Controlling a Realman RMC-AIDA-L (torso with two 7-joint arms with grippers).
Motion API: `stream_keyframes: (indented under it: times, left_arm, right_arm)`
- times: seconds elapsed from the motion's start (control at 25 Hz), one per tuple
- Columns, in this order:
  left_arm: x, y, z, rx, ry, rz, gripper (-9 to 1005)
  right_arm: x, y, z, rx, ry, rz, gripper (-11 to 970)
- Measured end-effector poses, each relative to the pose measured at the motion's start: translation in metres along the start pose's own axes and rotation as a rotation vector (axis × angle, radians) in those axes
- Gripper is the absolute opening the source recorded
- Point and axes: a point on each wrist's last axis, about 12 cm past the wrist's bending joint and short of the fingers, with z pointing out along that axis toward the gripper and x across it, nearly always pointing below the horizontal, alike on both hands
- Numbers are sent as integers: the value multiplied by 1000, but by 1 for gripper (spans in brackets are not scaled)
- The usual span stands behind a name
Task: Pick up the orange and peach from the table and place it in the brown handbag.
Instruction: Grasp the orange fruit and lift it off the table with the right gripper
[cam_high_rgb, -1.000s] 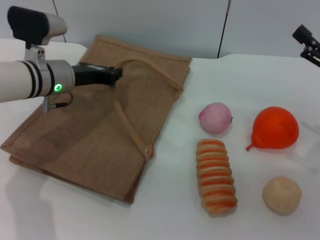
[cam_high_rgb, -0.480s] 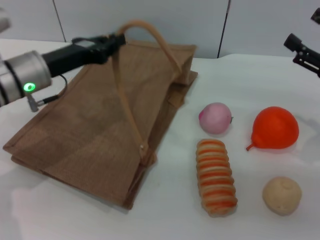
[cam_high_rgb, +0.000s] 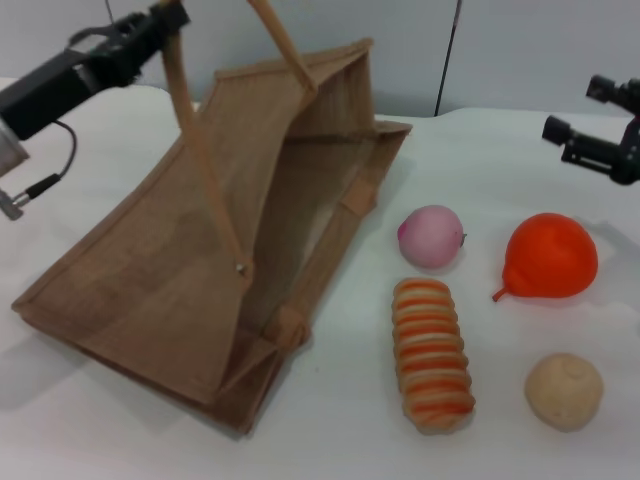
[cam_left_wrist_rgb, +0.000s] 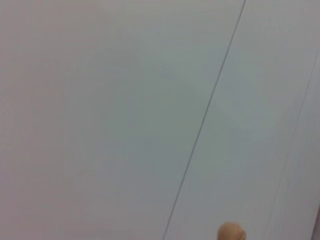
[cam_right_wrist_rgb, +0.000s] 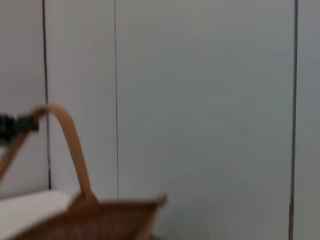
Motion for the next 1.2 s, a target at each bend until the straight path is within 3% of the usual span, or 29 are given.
stream_keyframes:
  times: [0.32,0.84,1.2]
  left_arm:
    - [-4,-1,-13,-26,-108,-25,121]
    - [-1,0,-18,-51,-119,-24,121]
    - [-1,1,-18,-64,-116,-24,121]
  right_arm:
    - [8,-8,1,5,179,46,891]
    - [16,-12,8,-25,438,106,892]
    - [20,-12,8,-24,488,114,892]
